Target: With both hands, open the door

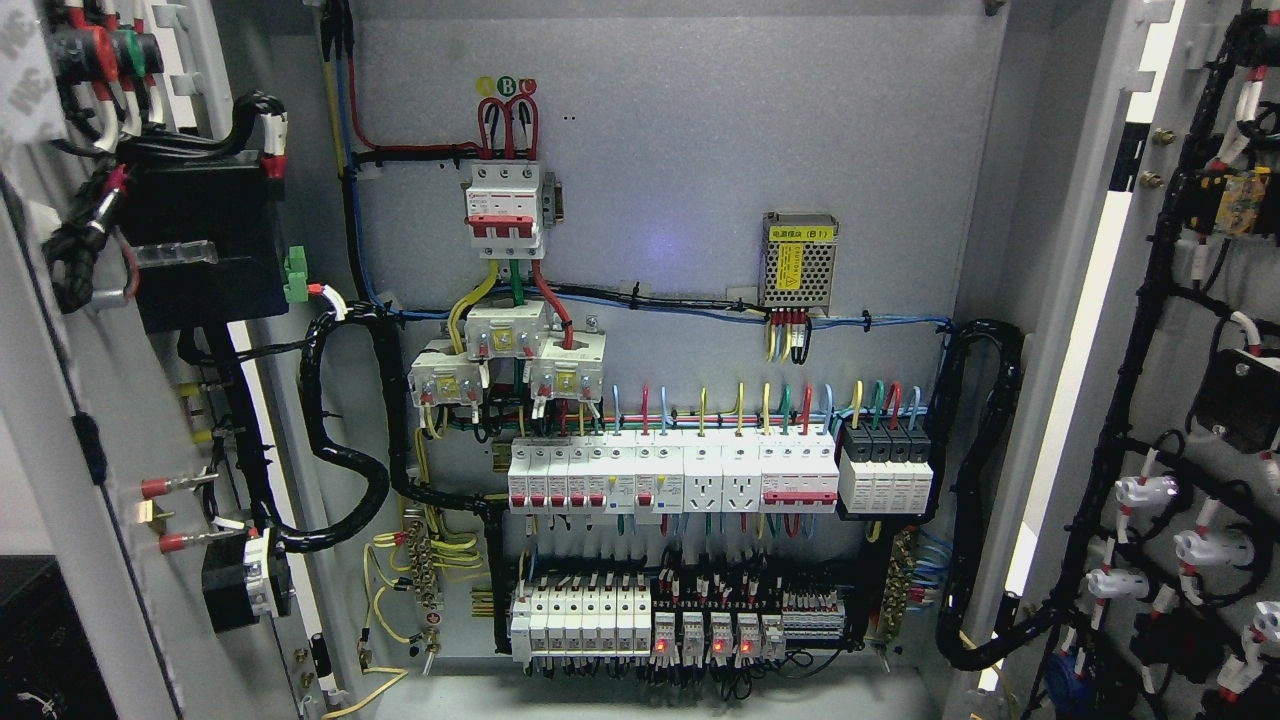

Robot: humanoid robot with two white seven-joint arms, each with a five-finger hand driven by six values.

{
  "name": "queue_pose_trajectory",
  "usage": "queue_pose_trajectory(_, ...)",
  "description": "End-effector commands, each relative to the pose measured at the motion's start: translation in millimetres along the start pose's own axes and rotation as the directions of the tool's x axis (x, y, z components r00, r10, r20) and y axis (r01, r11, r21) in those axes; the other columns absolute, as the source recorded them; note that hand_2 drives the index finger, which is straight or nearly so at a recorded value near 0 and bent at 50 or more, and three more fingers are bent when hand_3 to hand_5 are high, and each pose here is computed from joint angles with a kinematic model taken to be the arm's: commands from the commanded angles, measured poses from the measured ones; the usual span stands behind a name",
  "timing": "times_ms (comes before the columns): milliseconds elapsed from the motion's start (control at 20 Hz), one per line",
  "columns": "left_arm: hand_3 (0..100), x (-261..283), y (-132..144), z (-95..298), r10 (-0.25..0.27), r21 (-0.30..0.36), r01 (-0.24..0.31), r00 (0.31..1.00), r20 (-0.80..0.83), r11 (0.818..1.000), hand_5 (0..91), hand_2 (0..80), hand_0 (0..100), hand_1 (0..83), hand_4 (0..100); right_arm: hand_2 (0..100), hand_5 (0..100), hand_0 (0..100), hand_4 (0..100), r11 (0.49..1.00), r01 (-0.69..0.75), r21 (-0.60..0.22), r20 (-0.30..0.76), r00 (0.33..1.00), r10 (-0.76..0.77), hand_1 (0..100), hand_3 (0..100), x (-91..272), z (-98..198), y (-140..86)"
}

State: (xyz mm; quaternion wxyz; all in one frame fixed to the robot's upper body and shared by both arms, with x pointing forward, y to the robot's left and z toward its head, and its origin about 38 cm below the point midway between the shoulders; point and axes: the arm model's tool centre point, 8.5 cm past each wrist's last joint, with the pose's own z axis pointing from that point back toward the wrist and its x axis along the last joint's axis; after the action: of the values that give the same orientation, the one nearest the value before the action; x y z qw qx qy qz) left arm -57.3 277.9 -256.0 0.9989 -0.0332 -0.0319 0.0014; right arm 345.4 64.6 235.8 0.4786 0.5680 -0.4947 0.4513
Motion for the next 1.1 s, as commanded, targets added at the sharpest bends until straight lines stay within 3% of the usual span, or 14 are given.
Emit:
queue_pose_trajectory(0,0,11,-2,-2,-0.005,-0.006,0.005,1.000,0.030,1.000,0.0,0.0,0,0.0,0,0,0,0,0,0.999,0.024,0.039,-0.031,0.999,-0.023,0,0,-9,-21,3)
queue_pose_trajectory(1052,0,12,-2,-2,-0.007,-0.006,0.007,0.999,0.035,1.000,0.0,0.0,0,0.0,0,0,0,0,0,0.999,0.032,0.021,-0.070,0.997,-0.030,0,0,-8,-30,-16)
